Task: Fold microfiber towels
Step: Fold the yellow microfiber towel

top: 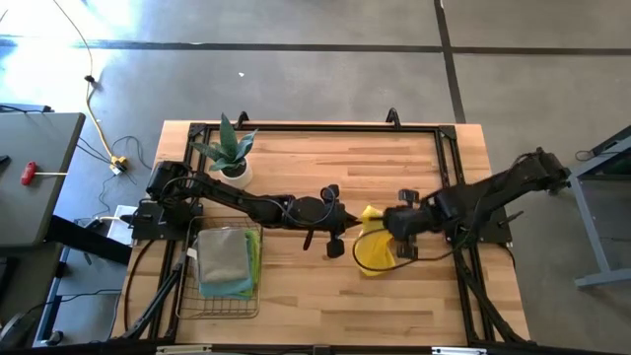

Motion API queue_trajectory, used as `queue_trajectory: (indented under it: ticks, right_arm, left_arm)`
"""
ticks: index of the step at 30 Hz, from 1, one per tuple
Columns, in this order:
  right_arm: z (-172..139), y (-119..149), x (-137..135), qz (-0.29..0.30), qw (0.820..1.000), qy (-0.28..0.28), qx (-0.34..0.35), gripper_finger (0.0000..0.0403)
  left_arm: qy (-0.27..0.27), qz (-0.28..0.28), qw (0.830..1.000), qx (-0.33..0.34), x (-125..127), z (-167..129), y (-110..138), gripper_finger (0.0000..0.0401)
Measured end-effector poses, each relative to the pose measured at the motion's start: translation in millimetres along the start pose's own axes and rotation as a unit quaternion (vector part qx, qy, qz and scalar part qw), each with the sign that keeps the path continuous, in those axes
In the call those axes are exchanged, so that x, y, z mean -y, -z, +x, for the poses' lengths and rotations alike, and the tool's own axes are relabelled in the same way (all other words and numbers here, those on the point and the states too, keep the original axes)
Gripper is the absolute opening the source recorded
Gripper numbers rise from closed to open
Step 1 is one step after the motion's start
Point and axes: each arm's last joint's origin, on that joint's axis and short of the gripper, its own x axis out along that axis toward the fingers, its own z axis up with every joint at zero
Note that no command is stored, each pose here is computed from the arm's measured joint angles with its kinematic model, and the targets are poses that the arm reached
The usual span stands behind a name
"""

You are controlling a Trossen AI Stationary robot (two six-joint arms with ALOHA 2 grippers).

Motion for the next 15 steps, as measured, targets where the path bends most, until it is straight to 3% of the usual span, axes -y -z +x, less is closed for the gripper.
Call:
queue_trajectory:
  ticks: [8,15]
  right_arm:
    - [31,23,-18,0.029,1.000,0.000,0.009,0.0104]
    - [45,44,-31,0.060,0.994,0.059,0.065,0.0096]
  left_arm:
    - [0.000,0.002,1.000,-0.008,0,0,2,0.0000]
    - [-0.003,0.002,1.000,-0.008,0,0,2,0.0000]
